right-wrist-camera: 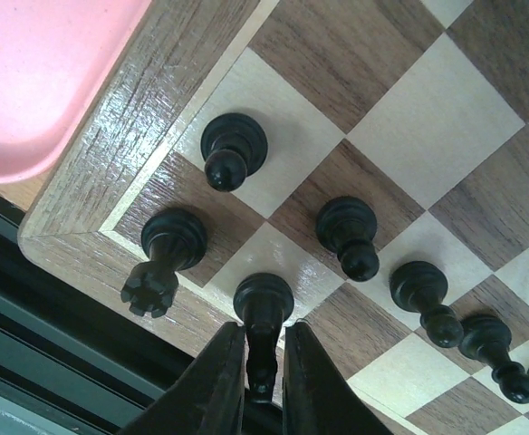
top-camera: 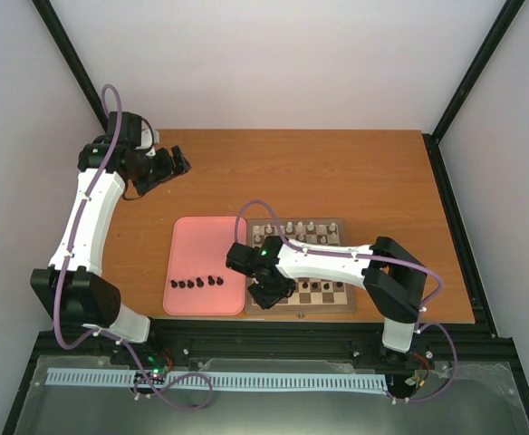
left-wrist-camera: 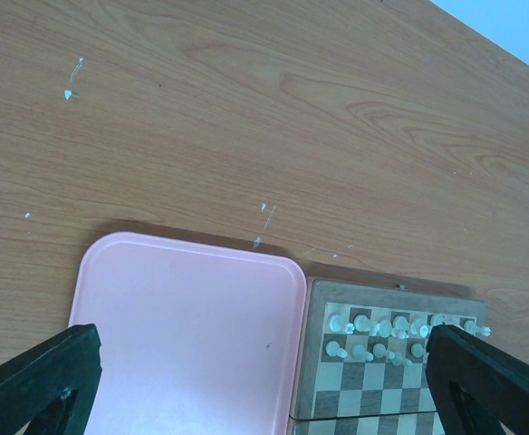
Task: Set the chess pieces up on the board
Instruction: Place the chess piece on the chessboard.
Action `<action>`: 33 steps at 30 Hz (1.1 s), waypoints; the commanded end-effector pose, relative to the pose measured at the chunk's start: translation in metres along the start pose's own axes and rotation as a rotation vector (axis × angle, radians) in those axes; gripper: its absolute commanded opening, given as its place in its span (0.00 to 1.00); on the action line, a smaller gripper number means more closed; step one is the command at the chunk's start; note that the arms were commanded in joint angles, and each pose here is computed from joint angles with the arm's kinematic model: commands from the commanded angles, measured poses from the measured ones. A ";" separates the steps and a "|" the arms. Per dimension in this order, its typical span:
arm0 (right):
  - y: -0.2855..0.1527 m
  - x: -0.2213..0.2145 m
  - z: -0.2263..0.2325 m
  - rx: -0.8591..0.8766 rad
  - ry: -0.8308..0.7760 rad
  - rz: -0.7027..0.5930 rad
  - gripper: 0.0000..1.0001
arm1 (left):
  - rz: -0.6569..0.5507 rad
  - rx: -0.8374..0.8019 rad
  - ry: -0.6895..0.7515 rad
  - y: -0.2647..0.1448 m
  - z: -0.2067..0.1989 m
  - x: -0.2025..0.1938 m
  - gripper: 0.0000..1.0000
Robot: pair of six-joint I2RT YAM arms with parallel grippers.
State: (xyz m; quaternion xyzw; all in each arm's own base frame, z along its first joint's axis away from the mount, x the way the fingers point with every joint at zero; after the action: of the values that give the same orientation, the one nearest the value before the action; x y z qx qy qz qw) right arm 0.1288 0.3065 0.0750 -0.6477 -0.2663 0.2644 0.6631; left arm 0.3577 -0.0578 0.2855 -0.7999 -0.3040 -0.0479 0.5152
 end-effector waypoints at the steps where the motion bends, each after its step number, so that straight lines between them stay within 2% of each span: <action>1: -0.001 0.004 -0.004 -0.023 0.004 -0.010 0.16 | -0.030 -0.025 0.028 -0.008 -0.008 0.004 1.00; 8: -0.012 0.006 -0.005 -0.024 0.011 -0.040 0.23 | -0.033 -0.025 0.029 -0.010 -0.008 0.004 1.00; 16: -0.036 0.007 -0.005 -0.017 0.021 -0.076 0.26 | -0.035 -0.024 0.029 -0.011 -0.008 0.004 1.00; 22: -0.072 0.014 -0.005 -0.015 0.016 -0.141 0.39 | -0.039 -0.027 0.031 -0.012 -0.009 0.004 1.00; 26: -0.083 0.039 0.005 -0.001 -0.041 -0.181 0.48 | -0.042 -0.032 0.029 -0.014 -0.010 0.005 1.00; 33: -0.065 0.100 0.042 0.092 -0.162 -0.238 0.49 | -0.047 -0.034 0.031 -0.017 -0.011 0.005 1.00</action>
State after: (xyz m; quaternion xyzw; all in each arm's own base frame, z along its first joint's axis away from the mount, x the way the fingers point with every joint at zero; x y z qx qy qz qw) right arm 0.1639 0.3743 0.1586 -0.5837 -0.3580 0.2203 0.6947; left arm 0.3575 -0.0578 0.2857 -0.7999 -0.3041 -0.0480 0.5151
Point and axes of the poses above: each gripper's point midway between its finger pads, its own y axis out along the fingers, its own z axis along the line the jaws close on, x = y × z, the point moved 2 cm from there along -y, back along the fingers, and after that the axes turned 4 degrees about -y, right-handed, at the moved point
